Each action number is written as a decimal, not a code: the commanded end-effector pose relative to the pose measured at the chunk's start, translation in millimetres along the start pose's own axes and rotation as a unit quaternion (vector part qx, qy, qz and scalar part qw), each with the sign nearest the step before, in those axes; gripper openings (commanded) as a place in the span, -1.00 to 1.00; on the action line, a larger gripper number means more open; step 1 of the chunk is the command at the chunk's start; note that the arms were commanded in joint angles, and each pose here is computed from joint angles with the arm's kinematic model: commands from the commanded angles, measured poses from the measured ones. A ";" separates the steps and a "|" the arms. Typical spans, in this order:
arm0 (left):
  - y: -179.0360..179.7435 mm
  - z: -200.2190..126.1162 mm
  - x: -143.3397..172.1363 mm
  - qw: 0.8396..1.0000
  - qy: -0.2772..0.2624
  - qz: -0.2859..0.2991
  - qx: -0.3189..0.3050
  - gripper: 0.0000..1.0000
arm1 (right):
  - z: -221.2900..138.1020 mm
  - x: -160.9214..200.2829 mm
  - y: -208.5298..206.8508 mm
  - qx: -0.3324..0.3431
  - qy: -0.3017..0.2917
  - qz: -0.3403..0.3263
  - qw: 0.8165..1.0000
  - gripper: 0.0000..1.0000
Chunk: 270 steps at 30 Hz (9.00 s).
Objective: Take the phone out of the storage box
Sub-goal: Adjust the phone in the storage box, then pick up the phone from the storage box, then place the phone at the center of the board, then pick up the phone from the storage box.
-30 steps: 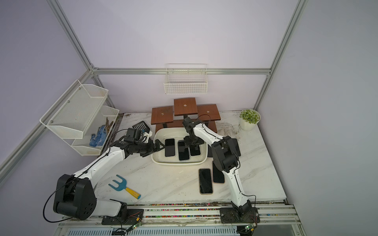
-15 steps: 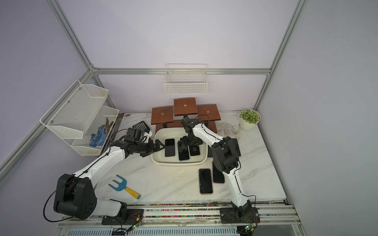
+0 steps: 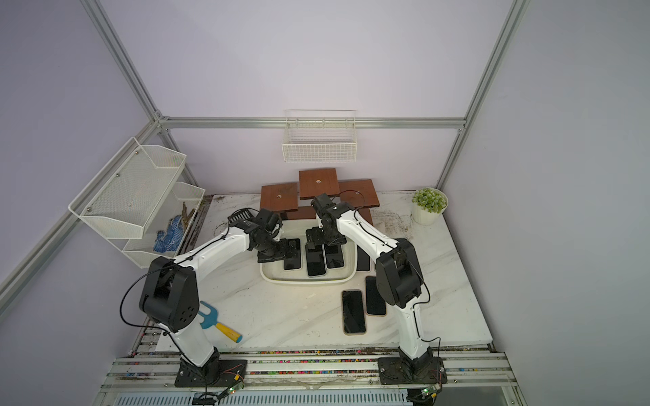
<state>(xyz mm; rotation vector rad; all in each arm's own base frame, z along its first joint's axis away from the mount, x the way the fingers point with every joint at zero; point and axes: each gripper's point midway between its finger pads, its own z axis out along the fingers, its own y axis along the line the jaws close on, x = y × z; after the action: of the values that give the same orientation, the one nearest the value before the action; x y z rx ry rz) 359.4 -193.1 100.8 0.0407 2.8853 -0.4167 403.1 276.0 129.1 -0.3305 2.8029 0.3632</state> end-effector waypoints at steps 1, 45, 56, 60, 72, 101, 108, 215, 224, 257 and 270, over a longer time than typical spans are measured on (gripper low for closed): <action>11.5 0.7 2.2 0.997 0.017 0.031 -0.065 0.99 | -29.2 -12.3 2.7 -0.009 -0.041 -0.004 0.999 0.91; -0.5 69.4 -6.8 0.992 0.089 0.014 -0.086 1.00 | -35.6 8.9 -35.9 -0.026 -0.038 0.002 0.999 0.91; 42.0 71.8 -10.2 0.980 0.091 0.017 -0.175 1.00 | -36.1 10.3 -35.9 -0.029 -0.036 -0.001 0.999 0.91; 58.9 69.4 -14.1 0.978 0.092 0.013 -0.189 1.00 | -36.3 10.8 -34.7 -0.033 -0.035 -0.002 0.999 0.92; 43.2 92.3 -46.9 0.985 0.088 0.054 -0.139 1.00 | -42.7 8.1 -34.1 -0.031 -0.039 -0.005 0.999 0.92; -3.0 17.2 -61.9 0.997 0.011 0.063 -0.042 0.42 | -50.7 -2.1 -31.7 -0.035 -0.058 0.003 0.998 0.88; -19.4 -18.8 -57.4 0.998 -0.015 0.056 -0.011 0.41 | -52.2 -4.9 -30.7 -0.039 -0.065 0.006 0.997 0.89; -3.3 -104.1 81.3 0.991 -0.130 -0.030 0.005 0.99 | 93.3 59.5 59.0 -0.014 0.106 -0.031 0.994 0.92; -3.3 -103.8 77.7 0.991 -0.130 -0.027 0.012 0.99 | 80.3 61.7 -8.2 0.080 0.112 0.001 0.990 0.99; -2.2 -99.9 77.2 0.994 -0.107 -0.007 0.036 1.00 | 83.3 -14.7 -67.3 0.100 -0.012 0.239 0.966 1.00; 12.4 -103.0 78.3 0.994 -0.104 -0.011 0.034 1.00 | 108.6 -9.9 -70.4 0.090 0.006 0.268 0.959 1.00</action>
<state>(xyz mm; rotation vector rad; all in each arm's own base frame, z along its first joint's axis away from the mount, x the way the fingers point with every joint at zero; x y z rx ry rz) 262.1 -153.5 169.1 -0.0594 2.6902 -0.4685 456.3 243.0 38.9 0.4404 2.8496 0.2242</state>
